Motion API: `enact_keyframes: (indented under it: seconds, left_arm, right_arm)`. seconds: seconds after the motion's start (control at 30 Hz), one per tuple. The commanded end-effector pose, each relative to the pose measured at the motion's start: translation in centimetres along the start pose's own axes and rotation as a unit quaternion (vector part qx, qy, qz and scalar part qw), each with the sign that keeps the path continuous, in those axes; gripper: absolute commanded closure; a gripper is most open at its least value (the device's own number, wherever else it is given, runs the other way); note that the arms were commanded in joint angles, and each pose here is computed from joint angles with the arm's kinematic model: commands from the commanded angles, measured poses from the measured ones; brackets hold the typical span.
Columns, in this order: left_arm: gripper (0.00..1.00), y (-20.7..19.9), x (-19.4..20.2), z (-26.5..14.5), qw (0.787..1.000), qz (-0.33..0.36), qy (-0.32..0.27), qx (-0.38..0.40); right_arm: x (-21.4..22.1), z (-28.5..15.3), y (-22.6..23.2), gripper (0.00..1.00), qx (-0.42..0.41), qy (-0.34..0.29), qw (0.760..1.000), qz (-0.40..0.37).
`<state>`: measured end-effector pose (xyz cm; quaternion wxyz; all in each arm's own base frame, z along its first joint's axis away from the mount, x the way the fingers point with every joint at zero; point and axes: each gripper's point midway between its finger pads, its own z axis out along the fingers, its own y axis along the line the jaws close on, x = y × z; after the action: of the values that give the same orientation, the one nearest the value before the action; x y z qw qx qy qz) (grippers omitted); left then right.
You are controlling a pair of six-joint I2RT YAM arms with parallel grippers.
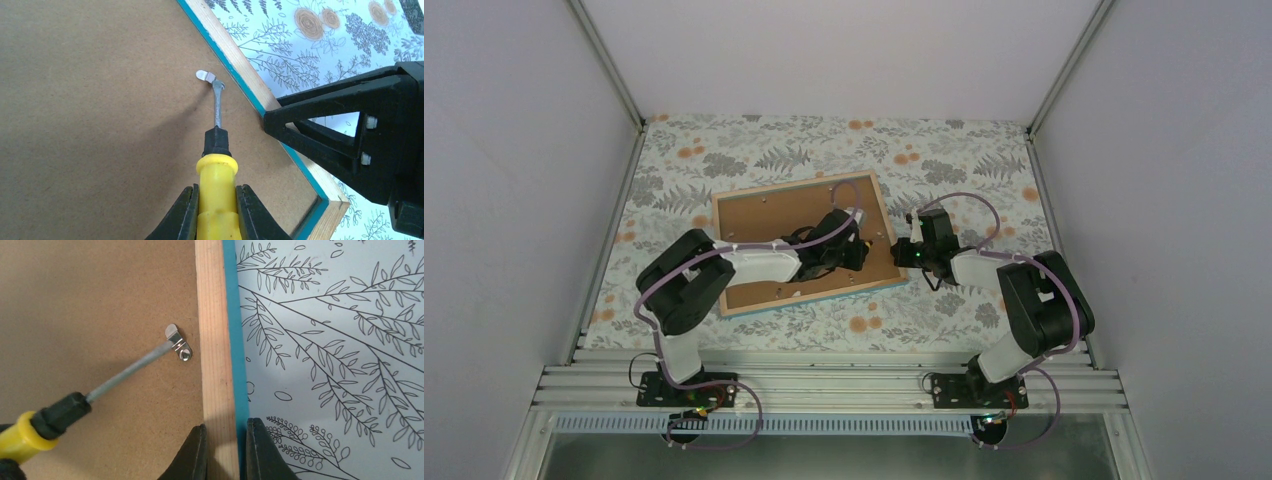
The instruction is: Take the photo out of the frame
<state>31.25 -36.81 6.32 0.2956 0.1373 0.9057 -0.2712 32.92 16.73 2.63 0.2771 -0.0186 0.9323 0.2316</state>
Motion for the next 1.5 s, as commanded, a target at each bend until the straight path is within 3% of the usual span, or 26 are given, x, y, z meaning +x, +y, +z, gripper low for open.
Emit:
enact_keyframes:
  seconds: [0.0, 0.27, 0.43, 1.03, 1.47]
  left_arm:
    - [0.98, 0.6, -1.8, -1.5, 0.999, -0.024, -0.041, -0.015]
    - [0.98, 0.5, -2.4, -3.3, 0.998, -0.031, -0.062, -0.009]
    - [0.98, 2.6, -2.8, -5.1, 0.995, -0.051, -0.084, -0.024]
    - [0.98, 17.1, -3.0, -15.8, 0.958, -0.152, -0.200, -0.137]
    - [0.98, 27.4, -1.3, -20.5, 0.912, -0.264, -0.281, -0.141]
  right_arm:
    - [0.5, 0.4, -0.3, 0.96, 0.010, 0.006, 1.000, 0.019]
    - [0.3, 0.3, -0.6, 0.96, 0.020, 0.001, 1.000, 0.020]
    - [0.0, -0.1, -1.1, 0.96, 0.032, -0.010, 0.999, 0.023]
    - [-1.2, -2.1, -4.6, 0.95, 0.093, -0.053, 0.992, 0.063]
    - [-1.1, -1.8, -4.3, 0.86, 0.078, -0.049, 0.994, 0.061]
